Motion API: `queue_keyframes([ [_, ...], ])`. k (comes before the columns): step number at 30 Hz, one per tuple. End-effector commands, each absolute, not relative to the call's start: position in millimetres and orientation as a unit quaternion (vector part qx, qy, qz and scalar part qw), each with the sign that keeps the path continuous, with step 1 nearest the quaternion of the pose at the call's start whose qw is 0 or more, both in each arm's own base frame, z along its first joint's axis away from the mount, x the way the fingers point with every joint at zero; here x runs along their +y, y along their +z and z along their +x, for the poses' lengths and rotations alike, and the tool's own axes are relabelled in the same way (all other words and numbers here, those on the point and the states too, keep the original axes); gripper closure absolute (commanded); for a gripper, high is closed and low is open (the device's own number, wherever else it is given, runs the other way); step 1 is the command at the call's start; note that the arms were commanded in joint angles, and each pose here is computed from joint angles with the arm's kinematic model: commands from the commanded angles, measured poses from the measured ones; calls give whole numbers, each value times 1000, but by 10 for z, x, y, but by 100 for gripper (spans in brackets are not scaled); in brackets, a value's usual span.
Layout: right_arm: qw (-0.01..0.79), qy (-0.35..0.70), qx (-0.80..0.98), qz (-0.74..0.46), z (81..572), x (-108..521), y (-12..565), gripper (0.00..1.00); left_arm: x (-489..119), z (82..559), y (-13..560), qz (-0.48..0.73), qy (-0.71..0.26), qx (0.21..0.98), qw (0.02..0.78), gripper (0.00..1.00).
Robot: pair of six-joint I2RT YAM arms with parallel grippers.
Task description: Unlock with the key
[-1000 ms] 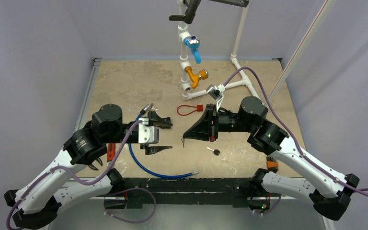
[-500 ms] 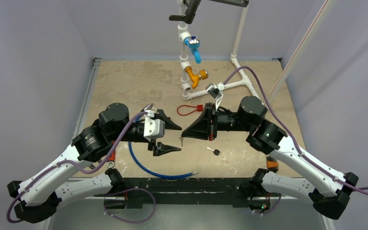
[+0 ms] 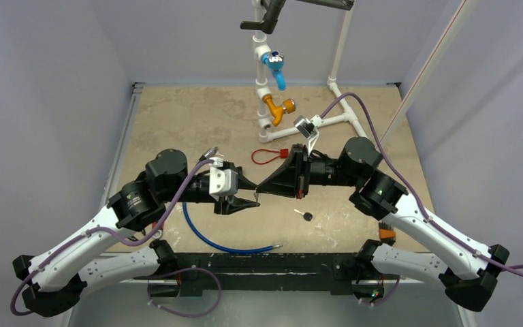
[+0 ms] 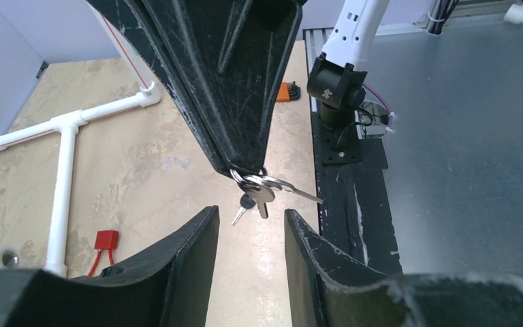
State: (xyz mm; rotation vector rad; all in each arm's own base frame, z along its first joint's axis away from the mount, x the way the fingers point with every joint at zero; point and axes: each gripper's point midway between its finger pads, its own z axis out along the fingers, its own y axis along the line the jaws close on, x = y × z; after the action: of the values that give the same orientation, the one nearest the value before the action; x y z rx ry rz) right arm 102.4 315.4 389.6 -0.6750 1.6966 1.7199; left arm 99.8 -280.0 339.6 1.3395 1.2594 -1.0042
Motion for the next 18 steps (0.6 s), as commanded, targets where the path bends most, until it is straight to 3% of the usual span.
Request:
queue_keyframes([
  [1,324,665,622,-258,991,3157,4018,100,-2802,1047,3647,541,-409,492,545,61],
  [12,323,660,629,-253,993,3169,3955,100,-2760,958,3787,535,-429,483,544,64],
  [14,323,659,630,-252,995,3167,3951,100,-2739,967,3782,534,-427,484,546,67],
  [18,322,659,632,-251,993,3162,3943,100,-2684,1005,3753,532,-416,490,551,83],
])
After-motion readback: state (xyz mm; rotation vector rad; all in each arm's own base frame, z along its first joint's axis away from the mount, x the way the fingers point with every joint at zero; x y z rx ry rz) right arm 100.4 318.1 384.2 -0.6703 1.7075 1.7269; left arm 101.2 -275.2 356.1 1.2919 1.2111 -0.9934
